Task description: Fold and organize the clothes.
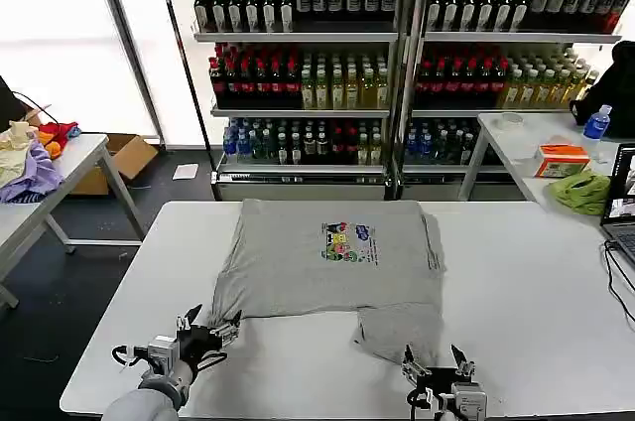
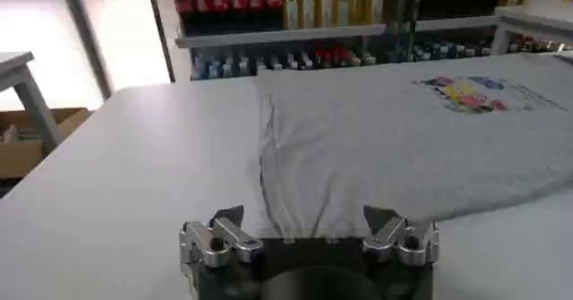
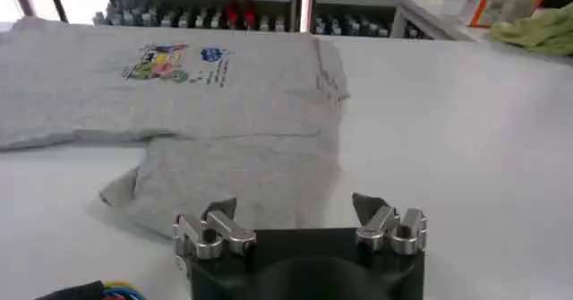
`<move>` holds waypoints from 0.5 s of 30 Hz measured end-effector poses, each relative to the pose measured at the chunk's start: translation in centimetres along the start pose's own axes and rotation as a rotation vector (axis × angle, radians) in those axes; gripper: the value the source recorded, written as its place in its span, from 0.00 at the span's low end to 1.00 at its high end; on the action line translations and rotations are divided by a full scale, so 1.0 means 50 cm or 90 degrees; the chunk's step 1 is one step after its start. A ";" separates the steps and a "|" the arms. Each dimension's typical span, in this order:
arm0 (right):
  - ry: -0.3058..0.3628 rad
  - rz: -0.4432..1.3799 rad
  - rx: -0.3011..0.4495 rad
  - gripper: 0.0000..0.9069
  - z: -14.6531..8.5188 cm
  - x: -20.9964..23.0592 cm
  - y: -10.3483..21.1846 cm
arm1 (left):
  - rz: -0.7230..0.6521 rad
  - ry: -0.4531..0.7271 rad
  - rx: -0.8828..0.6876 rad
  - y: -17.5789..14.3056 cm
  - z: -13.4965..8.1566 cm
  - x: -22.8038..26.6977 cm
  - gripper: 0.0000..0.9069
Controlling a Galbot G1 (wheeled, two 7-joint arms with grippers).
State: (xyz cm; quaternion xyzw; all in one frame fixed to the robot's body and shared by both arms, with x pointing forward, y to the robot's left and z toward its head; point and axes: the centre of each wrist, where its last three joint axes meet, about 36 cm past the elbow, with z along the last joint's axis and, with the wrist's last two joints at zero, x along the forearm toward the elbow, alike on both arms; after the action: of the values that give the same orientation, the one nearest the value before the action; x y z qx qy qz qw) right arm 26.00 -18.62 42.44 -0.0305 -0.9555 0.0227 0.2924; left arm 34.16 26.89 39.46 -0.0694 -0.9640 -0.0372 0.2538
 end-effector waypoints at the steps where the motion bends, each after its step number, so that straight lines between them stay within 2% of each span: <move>1: 0.001 0.000 0.000 1.00 0.001 0.000 0.001 | 0.000 0.002 0.000 0.001 0.001 -0.001 1.00; 7: 0.011 0.000 -0.002 1.00 0.011 -0.004 0.008 | -0.002 0.012 -0.001 0.007 0.009 -0.005 1.00; 8: 0.012 0.000 -0.003 1.00 0.012 -0.004 0.009 | -0.002 0.014 0.000 0.007 0.010 -0.005 0.89; 9: 0.013 0.000 -0.002 1.00 0.014 -0.005 0.011 | -0.001 0.015 0.001 0.008 0.011 -0.006 0.89; 10: 0.014 0.000 -0.002 1.00 0.015 -0.006 0.012 | -0.001 0.017 0.002 0.009 0.012 -0.006 0.37; 11: 0.016 0.000 -0.002 0.92 0.017 -0.006 0.013 | -0.001 0.018 0.003 0.009 0.014 -0.007 0.13; 13: 0.017 -0.001 -0.002 0.49 0.020 -0.008 0.014 | 0.000 0.021 0.003 0.010 0.017 -0.008 0.06; 14: 0.018 -0.002 -0.001 0.39 0.022 -0.008 0.014 | 0.001 0.023 0.003 0.010 0.020 -0.009 0.04; 15: 0.019 -0.002 -0.001 0.17 0.023 -0.009 0.013 | 0.002 0.025 0.003 0.009 0.023 -0.010 0.02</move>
State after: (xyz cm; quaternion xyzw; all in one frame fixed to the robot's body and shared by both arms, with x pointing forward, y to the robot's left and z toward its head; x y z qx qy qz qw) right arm 25.76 -18.03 41.20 -0.0299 -0.9511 0.0213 0.3067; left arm 34.10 27.43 38.26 -0.0696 -0.9590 -0.0355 0.2726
